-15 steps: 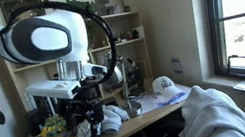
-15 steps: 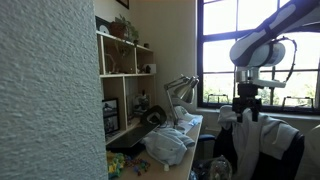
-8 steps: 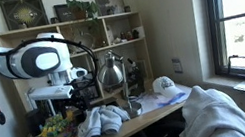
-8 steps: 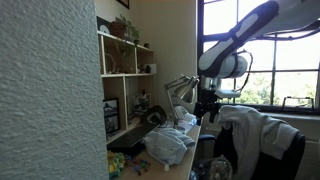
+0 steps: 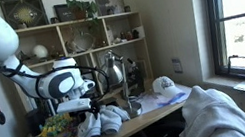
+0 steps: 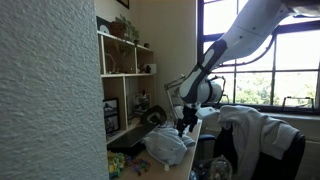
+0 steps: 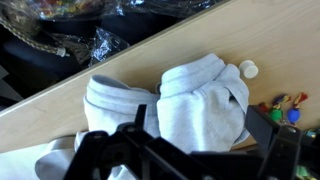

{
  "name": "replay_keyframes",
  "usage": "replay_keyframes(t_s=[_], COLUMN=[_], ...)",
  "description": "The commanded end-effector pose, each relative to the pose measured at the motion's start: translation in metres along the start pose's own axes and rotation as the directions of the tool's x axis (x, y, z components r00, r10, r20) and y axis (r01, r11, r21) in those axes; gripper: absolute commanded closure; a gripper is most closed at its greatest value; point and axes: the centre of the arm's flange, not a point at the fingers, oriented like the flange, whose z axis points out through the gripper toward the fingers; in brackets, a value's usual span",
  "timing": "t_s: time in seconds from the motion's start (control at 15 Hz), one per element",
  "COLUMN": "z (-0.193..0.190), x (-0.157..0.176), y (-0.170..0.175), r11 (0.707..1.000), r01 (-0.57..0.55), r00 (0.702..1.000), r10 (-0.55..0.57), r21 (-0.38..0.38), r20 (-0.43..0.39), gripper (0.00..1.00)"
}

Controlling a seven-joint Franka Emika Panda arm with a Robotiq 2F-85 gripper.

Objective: Remove the grey piece of clothing from the table

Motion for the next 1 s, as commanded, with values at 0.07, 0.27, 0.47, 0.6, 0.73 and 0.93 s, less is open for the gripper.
replay_keyframes(t_s=[0.07, 0.27, 0.47, 0.6, 0.73, 0.93], z=[0.060, 0.088, 0.118, 0.135, 0.145, 0.149], x=[0.049, 0.068, 0.067, 0.059, 0.052, 0.051], y=[0.004, -0.003, 0.002, 0.004, 0.004, 0.001], r11=[0.992, 0.985, 0.974, 0.961, 0.956, 0.951], r01=[0.115, 0.166, 0.225, 0.276, 0.293, 0.309], r00=[0.992, 0.985, 0.974, 0.961, 0.956, 0.951], r10=[-0.113, -0.163, -0.226, -0.276, -0.293, -0.309], r21=[0.043, 0.040, -0.011, -0.021, -0.021, -0.020], r20=[-0.049, -0.055, -0.034, -0.007, 0.004, 0.002], gripper=[0.00, 0.00, 0.00, 0.26, 0.42, 0.64])
